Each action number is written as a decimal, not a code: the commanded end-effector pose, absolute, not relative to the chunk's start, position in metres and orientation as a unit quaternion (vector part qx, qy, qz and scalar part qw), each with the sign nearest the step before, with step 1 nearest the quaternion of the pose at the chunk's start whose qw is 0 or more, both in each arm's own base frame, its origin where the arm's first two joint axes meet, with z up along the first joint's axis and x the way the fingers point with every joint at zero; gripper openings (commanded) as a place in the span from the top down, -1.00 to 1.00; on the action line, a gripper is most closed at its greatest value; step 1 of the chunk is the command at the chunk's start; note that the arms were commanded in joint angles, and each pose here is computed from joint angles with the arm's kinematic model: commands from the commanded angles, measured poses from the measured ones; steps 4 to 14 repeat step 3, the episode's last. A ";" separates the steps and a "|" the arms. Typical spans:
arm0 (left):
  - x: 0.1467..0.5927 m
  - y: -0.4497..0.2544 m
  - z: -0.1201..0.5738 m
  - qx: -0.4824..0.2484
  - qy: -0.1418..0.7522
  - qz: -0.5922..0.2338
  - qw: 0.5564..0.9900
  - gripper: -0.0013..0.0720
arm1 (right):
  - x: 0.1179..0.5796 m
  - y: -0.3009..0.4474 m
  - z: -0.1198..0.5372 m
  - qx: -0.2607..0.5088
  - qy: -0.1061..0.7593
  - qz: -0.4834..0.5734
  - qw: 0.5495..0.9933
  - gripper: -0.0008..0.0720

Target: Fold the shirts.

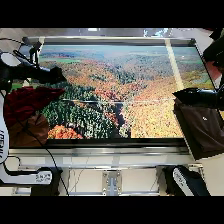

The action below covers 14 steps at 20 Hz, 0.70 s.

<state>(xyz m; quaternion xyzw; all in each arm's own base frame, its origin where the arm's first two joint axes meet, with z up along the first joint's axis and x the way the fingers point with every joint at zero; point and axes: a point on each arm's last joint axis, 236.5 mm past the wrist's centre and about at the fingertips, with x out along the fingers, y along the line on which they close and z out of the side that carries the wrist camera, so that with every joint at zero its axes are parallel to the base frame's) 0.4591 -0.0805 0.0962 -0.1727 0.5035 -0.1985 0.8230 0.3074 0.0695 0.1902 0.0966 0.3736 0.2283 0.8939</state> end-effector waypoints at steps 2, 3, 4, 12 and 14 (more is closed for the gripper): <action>0.458 -0.081 0.096 -0.174 0.506 -0.198 0.821 0.93 | 0.306 0.079 0.189 0.085 0.376 0.240 0.891 0.94; 0.458 -0.081 0.096 -0.174 0.506 -0.198 0.821 0.93 | 0.306 0.079 0.189 0.085 0.376 0.240 0.891 0.94; 0.458 -0.081 0.096 -0.174 0.506 -0.198 0.821 0.93 | 0.306 0.079 0.189 0.085 0.376 0.240 0.891 0.94; 0.458 -0.081 0.096 -0.174 0.506 -0.198 0.821 0.93 | 0.306 0.079 0.189 0.085 0.376 0.240 0.891 0.94; 0.458 -0.081 0.096 -0.174 0.506 -0.198 0.821 0.93 | 0.306 0.079 0.189 0.085 0.376 0.240 0.891 0.94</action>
